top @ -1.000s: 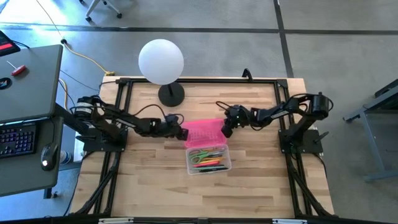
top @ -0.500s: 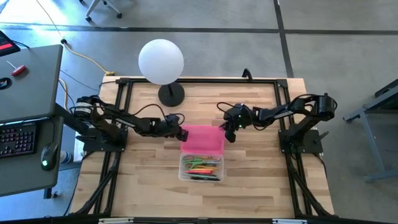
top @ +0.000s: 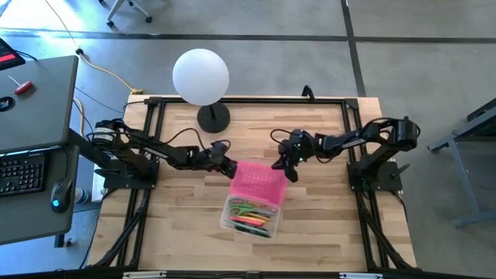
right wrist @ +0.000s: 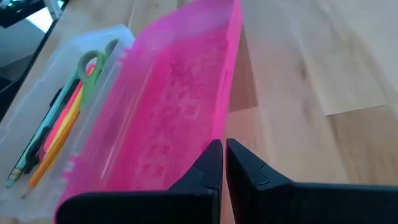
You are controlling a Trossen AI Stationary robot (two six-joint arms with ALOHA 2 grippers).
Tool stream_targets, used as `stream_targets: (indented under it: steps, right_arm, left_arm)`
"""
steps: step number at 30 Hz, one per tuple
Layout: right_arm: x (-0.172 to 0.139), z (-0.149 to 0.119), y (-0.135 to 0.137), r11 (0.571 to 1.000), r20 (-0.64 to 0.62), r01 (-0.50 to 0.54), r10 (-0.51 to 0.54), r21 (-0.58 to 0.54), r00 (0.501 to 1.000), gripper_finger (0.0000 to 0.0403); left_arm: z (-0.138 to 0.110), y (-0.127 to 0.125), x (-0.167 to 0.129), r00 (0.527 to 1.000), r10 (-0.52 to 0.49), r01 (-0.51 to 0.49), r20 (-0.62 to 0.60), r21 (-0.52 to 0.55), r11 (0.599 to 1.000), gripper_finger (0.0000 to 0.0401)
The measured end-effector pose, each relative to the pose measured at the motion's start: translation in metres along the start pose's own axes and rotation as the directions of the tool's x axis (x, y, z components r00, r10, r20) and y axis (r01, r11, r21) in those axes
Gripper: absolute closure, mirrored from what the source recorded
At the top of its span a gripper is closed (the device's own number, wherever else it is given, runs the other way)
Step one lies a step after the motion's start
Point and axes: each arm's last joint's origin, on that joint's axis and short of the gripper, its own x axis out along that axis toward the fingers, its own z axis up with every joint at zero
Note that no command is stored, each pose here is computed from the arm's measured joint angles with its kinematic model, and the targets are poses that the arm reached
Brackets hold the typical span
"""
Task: Pick & place school supplies into a supply box
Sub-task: Close the pink supply box
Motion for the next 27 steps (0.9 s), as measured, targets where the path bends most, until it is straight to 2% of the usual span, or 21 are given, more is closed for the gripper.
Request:
stream_targets:
  steps: [3,7,9,12,15,18,20,23,27]
  right_arm:
    - [0.0,-0.001,0.0,1.0,-0.013,0.005,-0.005,0.005,1.0,0.0403]
    - [0.0,-0.005,-0.003,0.996,-0.044,0.091,-0.09,0.021,0.995,0.0403]
    - [-0.001,-0.007,-0.003,0.997,-0.067,0.07,-0.069,0.017,0.995,0.0403]
    - [-0.001,-0.01,-0.001,1.0,-0.102,0.019,-0.016,0.021,0.995,0.0403]
    - [-0.002,-0.017,-0.003,0.997,-0.166,0.071,-0.063,0.042,0.984,0.0403]
    - [-0.003,-0.024,-0.005,0.994,-0.232,0.108,-0.097,0.032,0.968,0.0403]
    - [-0.004,-0.025,-0.004,0.996,-0.246,0.079,-0.07,0.027,0.967,0.0403]
    - [-0.003,-0.024,-0.001,0.999,-0.229,-0.035,0.039,0.022,0.973,0.0403]
    - [-0.002,-0.016,0.005,0.979,-0.163,-0.204,0.2,-0.012,0.966,0.0403]
  left_arm:
    - [0.001,-0.001,0.0,1.0,-0.016,0.016,0.002,-0.003,1.0,0.0362]
    - [0.001,-0.001,0.0,1.0,-0.018,0.018,0.001,-0.003,1.0,0.0387]
    - [0.001,-0.002,0.0,1.0,-0.021,0.021,0.003,-0.004,1.0,0.0391]
    - [0.001,-0.002,0.0,1.0,-0.021,0.021,0.003,-0.004,1.0,0.0377]
    - [0.003,-0.004,-0.003,0.999,-0.038,0.038,0.01,-0.008,0.999,0.0358]
    - [0.007,-0.007,-0.008,0.998,-0.057,0.057,0.023,-0.003,0.998,0.0361]
    - [0.01,-0.009,-0.011,0.997,-0.073,0.072,0.036,0.009,0.997,0.0375]
    - [0.013,-0.012,-0.016,0.995,-0.091,0.09,0.051,0.017,0.996,0.0391]
    - [0.018,-0.015,-0.023,0.991,-0.116,0.114,0.072,0.027,0.993,0.0371]
